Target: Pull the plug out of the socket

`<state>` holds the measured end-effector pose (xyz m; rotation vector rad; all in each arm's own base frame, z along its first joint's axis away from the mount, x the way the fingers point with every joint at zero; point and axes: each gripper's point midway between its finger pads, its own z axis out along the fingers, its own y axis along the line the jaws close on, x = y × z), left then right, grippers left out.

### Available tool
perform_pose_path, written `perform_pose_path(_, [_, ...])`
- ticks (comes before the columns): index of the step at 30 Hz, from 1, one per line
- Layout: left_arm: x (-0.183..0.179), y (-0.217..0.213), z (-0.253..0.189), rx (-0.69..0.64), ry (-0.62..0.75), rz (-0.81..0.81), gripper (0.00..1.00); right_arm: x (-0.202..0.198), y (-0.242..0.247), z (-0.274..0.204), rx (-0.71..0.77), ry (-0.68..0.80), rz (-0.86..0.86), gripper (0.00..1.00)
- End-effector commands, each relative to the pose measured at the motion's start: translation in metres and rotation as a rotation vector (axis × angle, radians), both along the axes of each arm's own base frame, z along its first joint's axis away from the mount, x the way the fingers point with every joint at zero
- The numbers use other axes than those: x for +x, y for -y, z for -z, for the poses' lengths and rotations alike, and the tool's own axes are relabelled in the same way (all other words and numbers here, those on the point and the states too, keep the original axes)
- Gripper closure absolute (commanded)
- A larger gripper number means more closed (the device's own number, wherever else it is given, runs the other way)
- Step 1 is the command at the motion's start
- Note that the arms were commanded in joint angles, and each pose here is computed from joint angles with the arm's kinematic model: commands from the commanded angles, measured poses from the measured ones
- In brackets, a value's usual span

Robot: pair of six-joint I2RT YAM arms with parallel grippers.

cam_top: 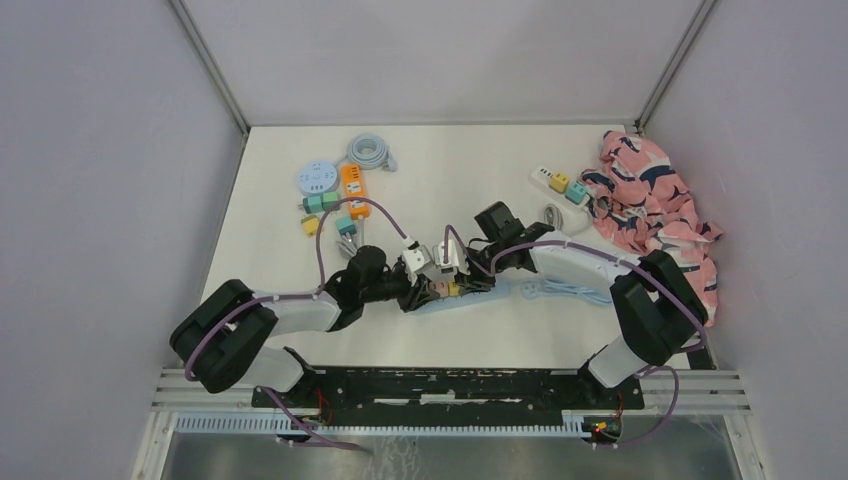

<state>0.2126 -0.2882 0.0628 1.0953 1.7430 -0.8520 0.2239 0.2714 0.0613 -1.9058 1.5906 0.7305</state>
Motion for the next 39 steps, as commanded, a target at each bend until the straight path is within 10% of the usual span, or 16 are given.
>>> perform_pose_path(1, [0.004, 0.007, -0.006, 0.018, 0.076, 0.053, 0.88, 0.008, -0.006, -0.014, -0.005, 0.035, 0.0, 0.9])
perform_pose_path(15, [-0.007, 0.01, 0.011, 0.045, 0.037, 0.128, 0.97, 0.015, -0.025, -0.042, 0.114, -0.107, 0.108, 1.0])
perform_pose_path(27, [-0.006, 0.01, 0.016, 0.063, 0.042, 0.138, 0.97, -0.029, 0.004, -0.015, 0.008, -0.01, -0.196, 1.0])
perform_pose_path(39, [-0.007, 0.007, 0.022, 0.07, 0.032, 0.13, 0.97, 0.022, 0.004, -0.038, 0.099, -0.104, 0.105, 1.0])
